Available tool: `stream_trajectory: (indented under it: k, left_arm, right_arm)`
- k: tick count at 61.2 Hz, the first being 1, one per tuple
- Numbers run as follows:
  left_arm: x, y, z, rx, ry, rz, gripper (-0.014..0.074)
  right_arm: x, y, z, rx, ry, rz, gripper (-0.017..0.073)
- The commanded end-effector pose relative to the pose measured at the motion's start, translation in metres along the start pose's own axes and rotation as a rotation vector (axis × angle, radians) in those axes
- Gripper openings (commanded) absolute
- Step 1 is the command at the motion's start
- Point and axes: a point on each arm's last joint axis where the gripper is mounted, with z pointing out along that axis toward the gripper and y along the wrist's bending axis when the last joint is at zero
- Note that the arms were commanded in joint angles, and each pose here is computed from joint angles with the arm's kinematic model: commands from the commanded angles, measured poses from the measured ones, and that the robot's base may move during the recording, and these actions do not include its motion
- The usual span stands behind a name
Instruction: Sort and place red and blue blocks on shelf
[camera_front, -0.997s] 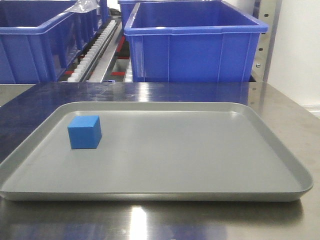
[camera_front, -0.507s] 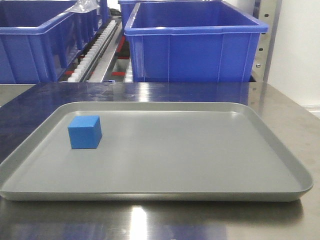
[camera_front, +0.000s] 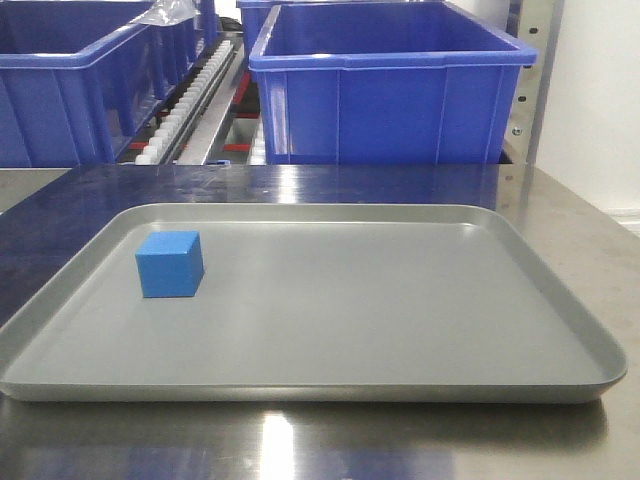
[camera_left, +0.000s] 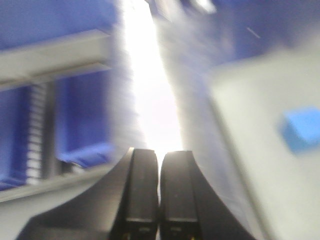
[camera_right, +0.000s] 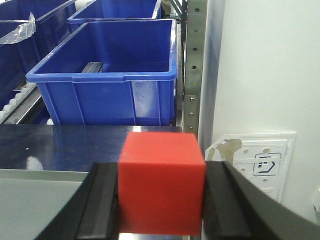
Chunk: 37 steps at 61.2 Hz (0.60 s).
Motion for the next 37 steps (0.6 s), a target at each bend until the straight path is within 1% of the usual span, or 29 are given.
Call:
stream_trajectory:
  k: [1,5,8,10,13,17,19,21,22,23,28,29,31,33,34,37]
  left_arm:
    - [-0.025,-0.015,0.007,0.085,-0.044,0.034,0.0122]
    - [-0.032,-0.027,0.017,0.142,-0.008,0.044,0.0123]
    - [-0.037,-0.035,0.026,0.173,0.015,0.006,0.0123]
    - [-0.042,-0.040,0.031,0.190,0.032,-0.035,0.0123]
    - [-0.048,-0.047,0.040,0.206,0.061,-0.113,0.0124]
    - [-0.054,-0.055,0.051,0.218,0.099,-0.187,0.0134]
    - [-0.057,-0.060,0.057,0.221,0.128,-0.220,0.0159]
    - [-0.059,-0.065,0.062,0.225,0.152,-0.239,0.0193]
    - [-0.060,-0.067,0.064,0.224,0.167,-0.256,0.0227]
    - [-0.061,-0.070,0.067,0.223,0.189,-0.258,0.0253]
    - [-0.065,-0.080,0.080,0.197,0.294,-0.315,0.0437]
    - [-0.063,-0.081,0.084,0.182,0.332,-0.316,0.0466]
    - [-0.063,-0.084,0.089,0.159,0.377,-0.321,0.0519]
    - [-0.063,-0.086,0.094,0.137,0.415,-0.316,0.0571]
    - [-0.064,-0.088,0.098,0.122,0.440,-0.303,0.0587]
    - [-0.066,-0.092,0.108,0.083,0.503,-0.298,0.0625]
  right_arm:
    - [-0.016,0.001,-0.001,-0.008,-0.110,-0.015,0.0069]
    - [-0.016,0.001,-0.001,-0.008,-0.110,-0.015,0.0069]
    - [-0.016,0.001,-0.001,-0.008,-0.110,-0.015,0.0069]
    - [-0.016,0.001,-0.001,-0.008,-0.110,-0.015,0.0069]
    - [-0.016,0.001,-0.001,-0.008,-0.110,-0.015,0.0069]
    - [-0.016,0.001,-0.001,-0.008,-0.110,-0.015,0.0069]
    - [-0.016,0.001,-0.001,-0.008,-0.110,-0.015,0.0069]
    - [-0.016,0.001,-0.001,-0.008,-0.110,-0.015,0.0069]
    - [-0.016,0.001,-0.001,-0.008,-0.110,-0.015,0.0069]
    - [-0.016,0.001,-0.001,-0.008,-0.110,-0.015,0.0069]
    - [-0.016,0.001,-0.001,-0.008,-0.110,-0.015,0.0069]
    - [-0.016,0.001,-0.001,-0.008,-0.110,-0.015,0.0069]
    - [-0.016,0.001,-0.001,-0.008,-0.110,-0.015,0.0069]
    - [-0.016,0.001,-0.001,-0.008,-0.110,-0.015,0.0069]
    - [-0.016,0.001,-0.001,-0.008,-0.110,-0.015,0.0069]
    - [-0.016,0.001,-0.001,-0.008,-0.110,-0.015,0.0069]
